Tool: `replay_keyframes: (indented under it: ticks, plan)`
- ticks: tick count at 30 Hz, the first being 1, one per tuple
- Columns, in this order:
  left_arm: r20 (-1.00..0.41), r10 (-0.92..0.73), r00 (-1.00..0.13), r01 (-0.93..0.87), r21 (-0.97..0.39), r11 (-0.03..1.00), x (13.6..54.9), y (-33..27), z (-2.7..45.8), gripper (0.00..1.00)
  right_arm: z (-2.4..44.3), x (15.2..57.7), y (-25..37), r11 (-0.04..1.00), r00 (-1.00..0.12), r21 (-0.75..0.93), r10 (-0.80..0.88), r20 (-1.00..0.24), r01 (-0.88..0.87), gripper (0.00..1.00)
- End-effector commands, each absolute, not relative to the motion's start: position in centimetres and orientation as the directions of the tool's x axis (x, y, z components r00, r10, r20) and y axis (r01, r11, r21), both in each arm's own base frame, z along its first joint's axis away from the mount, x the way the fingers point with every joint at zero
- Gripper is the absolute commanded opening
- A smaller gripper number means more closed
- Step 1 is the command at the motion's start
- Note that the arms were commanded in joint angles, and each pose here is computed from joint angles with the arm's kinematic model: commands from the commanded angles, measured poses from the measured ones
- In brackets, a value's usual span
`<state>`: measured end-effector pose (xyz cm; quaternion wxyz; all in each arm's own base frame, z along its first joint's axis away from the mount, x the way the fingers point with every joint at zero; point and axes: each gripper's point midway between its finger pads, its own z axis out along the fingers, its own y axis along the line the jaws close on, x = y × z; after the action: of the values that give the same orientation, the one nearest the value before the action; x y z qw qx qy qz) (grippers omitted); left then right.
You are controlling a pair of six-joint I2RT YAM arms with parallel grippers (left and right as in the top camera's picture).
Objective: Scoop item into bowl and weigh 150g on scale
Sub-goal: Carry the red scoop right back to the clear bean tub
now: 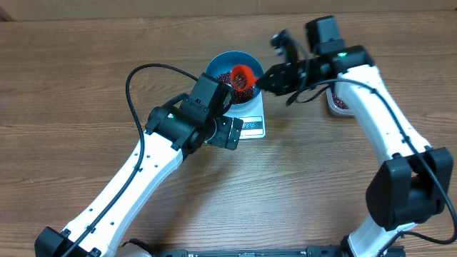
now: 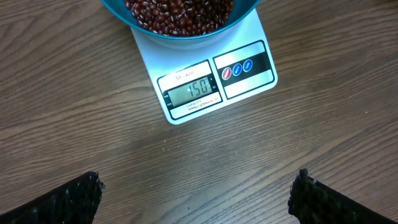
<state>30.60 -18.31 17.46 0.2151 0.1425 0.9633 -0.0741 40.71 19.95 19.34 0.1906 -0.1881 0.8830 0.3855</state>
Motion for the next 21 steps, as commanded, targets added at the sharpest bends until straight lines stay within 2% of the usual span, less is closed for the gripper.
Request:
replay_keyframes:
  ticks: [1, 8, 13, 16, 21]
  plan:
    - [-0.442, 0.254, -0.860, 0.315, -0.067, 0.947, 30.6, -18.1, 17.5, 0.99, 23.5, 41.2, 17.9, 0.544, -0.844, 0.681, -0.100, -0.528, -0.491, 0.04]
    - [-0.442, 0.254, -0.860, 0.315, -0.067, 0.947, 30.6, -18.1, 17.5, 1.00, 24.2, 42.2, 10.6, 0.538, -0.881, 0.762, 0.072, -0.468, -0.361, 0.03]
    - [-0.442, 0.254, -0.860, 0.315, -0.067, 0.947, 30.6, -18.1, 17.5, 1.00, 24.3, 41.8, 4.7, 0.583, -0.877, 0.764, 0.172, -0.449, -0.277, 0.04]
    - [-0.442, 0.254, -0.860, 0.315, -0.067, 0.947, 30.6, -18.1, 17.5, 1.00, 23.7, 41.1, 1.2, 0.647, -0.876, 0.738, 0.227, -0.426, -0.191, 0.04]
    - [-0.442, 0.254, -0.860, 0.315, -0.067, 0.947, 30.6, -18.1, 17.5, 0.99, 22.0, 39.4, -4.5, 0.821, -0.875, 0.571, 0.278, -0.397, 0.002, 0.04]
